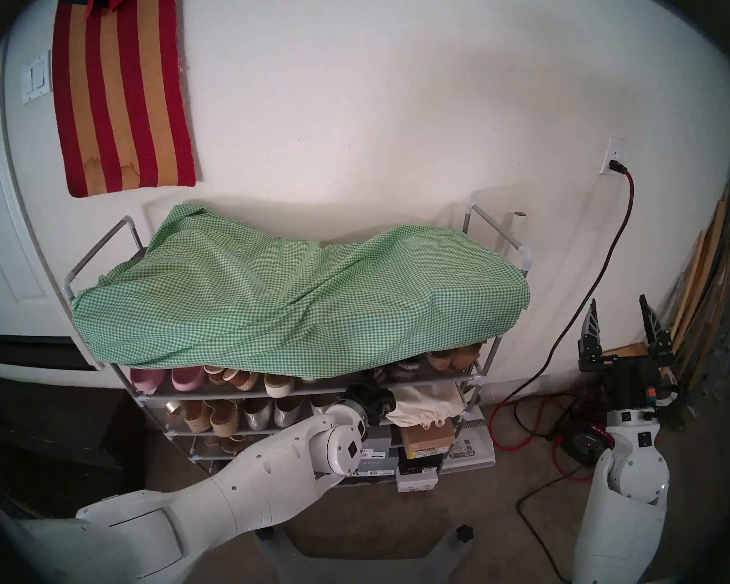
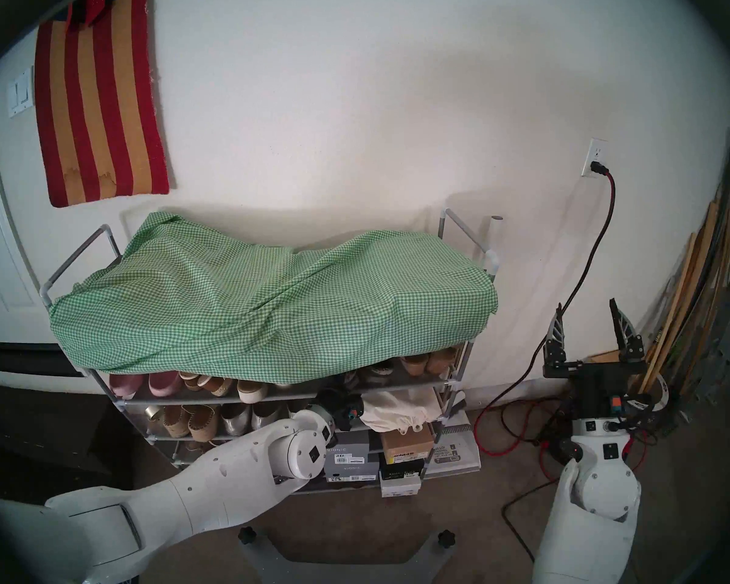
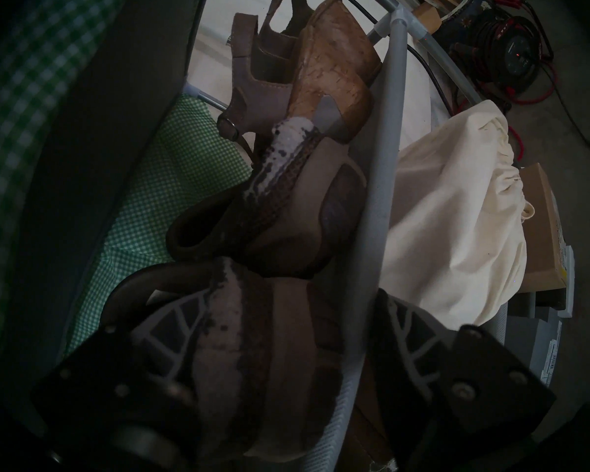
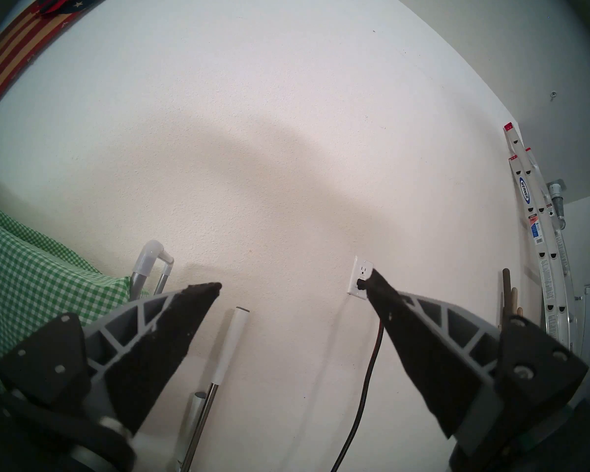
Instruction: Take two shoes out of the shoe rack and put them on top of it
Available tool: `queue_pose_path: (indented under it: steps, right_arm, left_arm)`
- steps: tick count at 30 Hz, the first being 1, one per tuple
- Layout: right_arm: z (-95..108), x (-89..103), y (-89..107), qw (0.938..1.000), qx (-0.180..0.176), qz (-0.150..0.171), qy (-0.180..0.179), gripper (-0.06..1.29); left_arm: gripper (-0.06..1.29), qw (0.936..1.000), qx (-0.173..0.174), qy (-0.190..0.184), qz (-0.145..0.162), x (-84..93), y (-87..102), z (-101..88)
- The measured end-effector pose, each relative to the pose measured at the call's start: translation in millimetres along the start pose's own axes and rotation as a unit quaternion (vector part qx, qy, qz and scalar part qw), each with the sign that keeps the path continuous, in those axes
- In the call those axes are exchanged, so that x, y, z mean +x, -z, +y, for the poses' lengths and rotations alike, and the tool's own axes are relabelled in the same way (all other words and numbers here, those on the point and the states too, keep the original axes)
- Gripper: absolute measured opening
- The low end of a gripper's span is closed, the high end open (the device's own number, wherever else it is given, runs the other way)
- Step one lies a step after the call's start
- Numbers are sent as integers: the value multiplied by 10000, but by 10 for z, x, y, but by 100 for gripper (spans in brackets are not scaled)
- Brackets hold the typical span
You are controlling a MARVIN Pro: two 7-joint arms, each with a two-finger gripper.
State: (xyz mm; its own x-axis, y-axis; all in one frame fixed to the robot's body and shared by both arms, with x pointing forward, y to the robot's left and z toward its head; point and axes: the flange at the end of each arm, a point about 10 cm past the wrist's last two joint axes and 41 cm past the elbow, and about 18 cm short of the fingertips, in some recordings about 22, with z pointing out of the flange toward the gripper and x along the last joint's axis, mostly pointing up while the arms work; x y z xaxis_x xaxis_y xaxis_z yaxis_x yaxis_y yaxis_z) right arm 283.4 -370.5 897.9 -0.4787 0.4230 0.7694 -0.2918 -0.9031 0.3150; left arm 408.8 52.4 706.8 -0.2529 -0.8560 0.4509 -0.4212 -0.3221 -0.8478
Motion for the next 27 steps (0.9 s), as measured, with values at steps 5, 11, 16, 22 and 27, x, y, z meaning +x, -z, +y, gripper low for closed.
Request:
queue_pose_path:
  steps: [5,11,16,22,27]
  right_arm:
    - [0,0,0,10000,0,0,0,123]
    - [0,0,0,10000,0,0,0,123]
    - [0,0,0,10000,0,0,0,123]
    - [0,0,0,10000,0,0,0,123]
    - [0,0,0,10000,0,0,0,123]
  left_arm:
    - [73,10000,-32,-66,2,-5,46,12]
    - [70,9999,-38,-149,1,-5,59,27]
    - [73,9998,-31,-194,-17,-21,54,38]
    - [75,9997,-10,-212,-122,-112,58,29]
    - [106,9997,0,-178,-191,-170,51,15]
